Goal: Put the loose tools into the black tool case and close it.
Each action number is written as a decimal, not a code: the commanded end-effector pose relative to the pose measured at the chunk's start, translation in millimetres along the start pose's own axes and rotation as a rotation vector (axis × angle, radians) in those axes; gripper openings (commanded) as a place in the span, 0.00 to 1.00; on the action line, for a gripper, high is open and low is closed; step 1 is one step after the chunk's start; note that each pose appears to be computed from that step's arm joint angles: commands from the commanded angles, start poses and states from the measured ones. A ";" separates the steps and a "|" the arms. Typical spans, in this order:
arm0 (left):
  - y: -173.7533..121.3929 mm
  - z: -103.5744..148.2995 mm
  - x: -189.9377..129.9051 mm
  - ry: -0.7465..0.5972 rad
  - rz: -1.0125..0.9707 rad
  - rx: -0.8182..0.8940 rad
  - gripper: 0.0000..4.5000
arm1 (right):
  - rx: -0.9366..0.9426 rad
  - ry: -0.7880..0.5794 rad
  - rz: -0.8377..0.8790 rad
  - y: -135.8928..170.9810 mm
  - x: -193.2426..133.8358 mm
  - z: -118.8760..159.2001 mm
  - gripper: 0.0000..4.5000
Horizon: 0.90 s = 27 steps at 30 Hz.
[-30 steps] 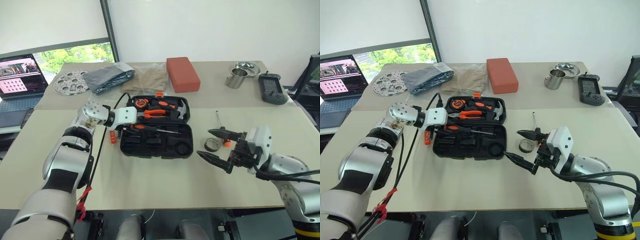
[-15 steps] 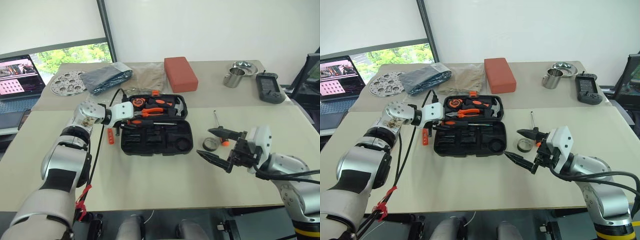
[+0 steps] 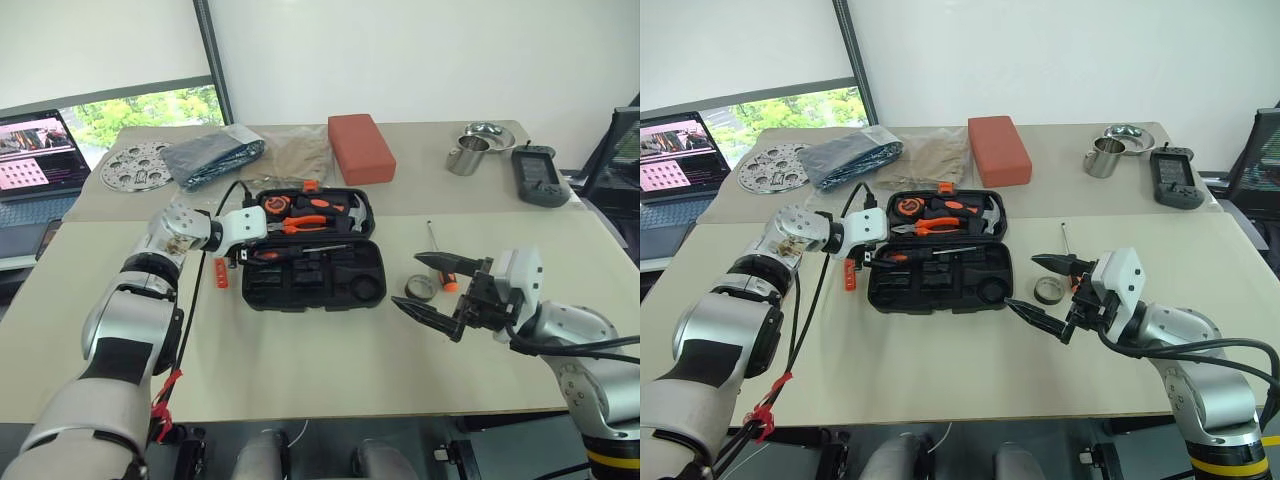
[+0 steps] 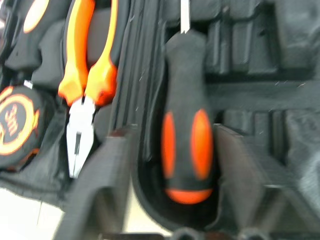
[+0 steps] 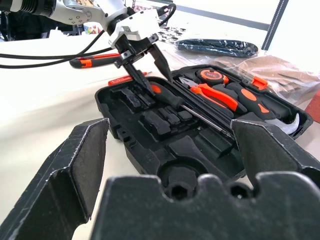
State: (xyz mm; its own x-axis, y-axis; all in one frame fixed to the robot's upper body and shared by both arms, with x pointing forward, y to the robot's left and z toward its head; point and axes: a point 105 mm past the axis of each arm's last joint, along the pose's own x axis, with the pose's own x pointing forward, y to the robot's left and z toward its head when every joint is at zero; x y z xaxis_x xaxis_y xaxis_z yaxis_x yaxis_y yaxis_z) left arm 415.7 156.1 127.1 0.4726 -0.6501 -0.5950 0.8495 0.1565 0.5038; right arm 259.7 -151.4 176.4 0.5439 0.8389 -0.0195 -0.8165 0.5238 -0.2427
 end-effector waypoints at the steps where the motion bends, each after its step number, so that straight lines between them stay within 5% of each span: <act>1: 17.7 9.2 -7.4 0.015 0.076 0.063 0.97 | -0.023 -0.022 0.012 4.1 1.8 7.5 1.00; 7: 39.7 33.7 -23.8 -0.086 0.165 0.092 0.99 | -0.011 -0.027 0.035 6.3 5.6 5.6 1.00; 14: 61.8 71.6 -36.3 -0.379 0.294 -0.067 0.99 | 0.004 -0.030 0.060 7.4 10.0 2.2 1.00; 27: 8.2 68.1 37.6 -0.455 0.540 -0.644 0.99 | 0.018 0.009 0.051 2.4 -4.4 -4.4 1.00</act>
State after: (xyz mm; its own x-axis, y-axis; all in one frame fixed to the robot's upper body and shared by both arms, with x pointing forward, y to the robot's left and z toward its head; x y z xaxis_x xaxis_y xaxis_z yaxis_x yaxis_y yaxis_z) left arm 420.8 79.5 122.0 0.7623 -0.6406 -0.0921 0.6472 0.7525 0.1224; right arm 259.2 -151.9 160.9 0.5032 0.8617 -0.0647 -0.8545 0.4851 -0.1856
